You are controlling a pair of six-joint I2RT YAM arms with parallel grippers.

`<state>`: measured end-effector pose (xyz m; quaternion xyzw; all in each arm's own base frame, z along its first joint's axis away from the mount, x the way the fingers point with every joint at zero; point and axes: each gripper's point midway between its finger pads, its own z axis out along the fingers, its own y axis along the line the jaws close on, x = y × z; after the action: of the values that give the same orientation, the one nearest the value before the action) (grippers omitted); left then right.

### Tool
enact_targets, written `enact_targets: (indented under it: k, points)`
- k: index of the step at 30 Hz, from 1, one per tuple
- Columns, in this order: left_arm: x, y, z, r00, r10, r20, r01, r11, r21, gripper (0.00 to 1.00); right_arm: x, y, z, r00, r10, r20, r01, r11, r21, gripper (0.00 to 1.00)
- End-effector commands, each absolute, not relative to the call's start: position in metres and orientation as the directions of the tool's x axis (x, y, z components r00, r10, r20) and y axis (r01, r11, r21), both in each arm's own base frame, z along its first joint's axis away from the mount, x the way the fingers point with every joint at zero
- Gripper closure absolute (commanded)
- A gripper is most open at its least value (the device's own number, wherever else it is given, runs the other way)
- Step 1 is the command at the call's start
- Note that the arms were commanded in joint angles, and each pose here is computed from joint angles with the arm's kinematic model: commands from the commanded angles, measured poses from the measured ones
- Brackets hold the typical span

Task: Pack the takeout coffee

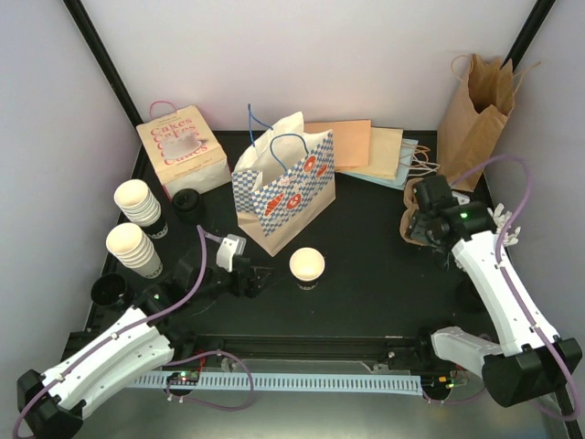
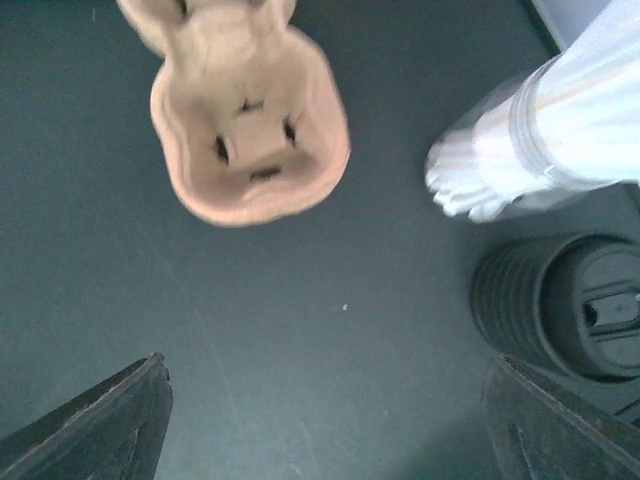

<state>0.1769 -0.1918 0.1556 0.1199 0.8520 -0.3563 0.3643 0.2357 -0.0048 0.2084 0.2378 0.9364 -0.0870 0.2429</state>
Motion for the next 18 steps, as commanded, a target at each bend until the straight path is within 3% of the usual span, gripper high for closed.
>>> enact_targets:
  k: [1,18]
  points:
    - [0.181,-0.200,0.177,-0.677,-0.069,-0.733,0.506,0.680,-0.531,0.01,0.222,0.011,0.182,-0.796,0.403,-0.451,0.483,0.873,-0.073,0.12]
    - [0.185,-0.189,0.190,-0.663,-0.089,-0.743,0.470,0.723,-0.506,0.01,0.223,0.047,0.106,-0.827,0.410,-0.386,0.419,0.906,0.063,0.07]
